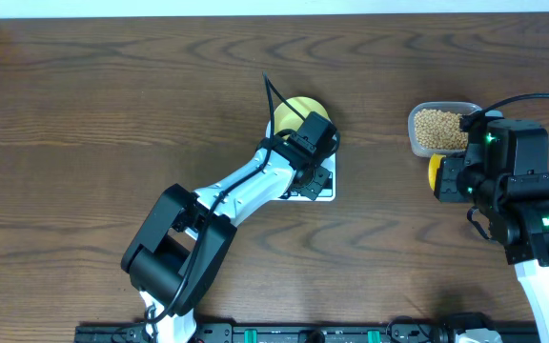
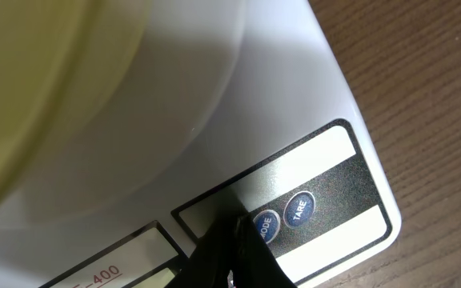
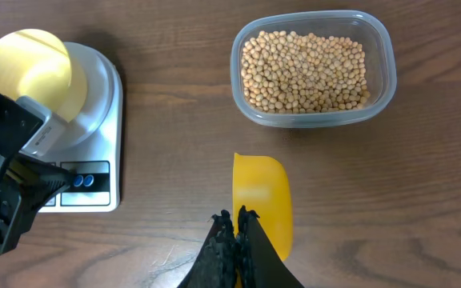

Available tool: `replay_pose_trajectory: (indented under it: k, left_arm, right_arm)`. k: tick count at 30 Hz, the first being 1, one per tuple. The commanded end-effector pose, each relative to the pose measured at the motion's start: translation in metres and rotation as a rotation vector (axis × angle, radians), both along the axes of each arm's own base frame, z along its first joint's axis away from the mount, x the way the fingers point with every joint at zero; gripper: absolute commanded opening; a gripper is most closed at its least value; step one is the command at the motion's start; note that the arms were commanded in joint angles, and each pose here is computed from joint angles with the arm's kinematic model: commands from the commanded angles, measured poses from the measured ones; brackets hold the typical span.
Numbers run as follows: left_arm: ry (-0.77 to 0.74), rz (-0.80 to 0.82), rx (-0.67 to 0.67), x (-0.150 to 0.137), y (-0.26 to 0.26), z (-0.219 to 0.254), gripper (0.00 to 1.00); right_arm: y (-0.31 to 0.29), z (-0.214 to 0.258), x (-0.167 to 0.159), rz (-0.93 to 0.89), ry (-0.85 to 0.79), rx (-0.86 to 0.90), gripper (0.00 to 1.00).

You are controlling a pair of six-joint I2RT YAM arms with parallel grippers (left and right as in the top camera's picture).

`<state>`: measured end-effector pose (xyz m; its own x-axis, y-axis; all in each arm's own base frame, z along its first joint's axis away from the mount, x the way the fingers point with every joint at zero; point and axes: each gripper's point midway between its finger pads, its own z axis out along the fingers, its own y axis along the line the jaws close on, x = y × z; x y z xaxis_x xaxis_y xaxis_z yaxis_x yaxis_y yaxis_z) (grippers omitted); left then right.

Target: Scoop item into bowl and weigh 50g on scale

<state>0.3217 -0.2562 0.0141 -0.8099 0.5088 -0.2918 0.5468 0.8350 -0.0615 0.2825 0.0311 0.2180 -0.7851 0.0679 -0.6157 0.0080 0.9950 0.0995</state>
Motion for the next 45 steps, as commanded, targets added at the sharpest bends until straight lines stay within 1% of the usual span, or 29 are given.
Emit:
replay_pose_trajectory:
  k: [1, 6, 10, 22, 45]
  left_arm:
    - [0.052, 0.034, 0.138, -0.007, 0.03, -0.043, 0.07]
    - [0.056, 0.035, 0.141, -0.008, 0.03, -0.043, 0.07]
    - [0.047, 0.074, 0.161, -0.006, 0.035, -0.043, 0.07]
    - [0.05, 0.08, 0.186, -0.008, 0.041, -0.043, 0.07]
    - [0.056, 0.079, 0.19, -0.009, 0.041, -0.045, 0.07]
  right_arm:
    - [-0.001, 0.006, 0.002, 0.002, -0.015, -0.003, 0.01]
    - [-0.001, 0.006, 0.002, 0.002, -0.014, -0.003, 0.01]
    - [-0.001, 0.006, 0.002, 0.002, -0.015, -0.003, 0.01]
    - [-0.001, 0.006, 0.002, 0.002, -0.015, -0.003, 0.01]
    - [-0.001, 0.006, 0.002, 0.002, -0.015, -0.003, 0.01]
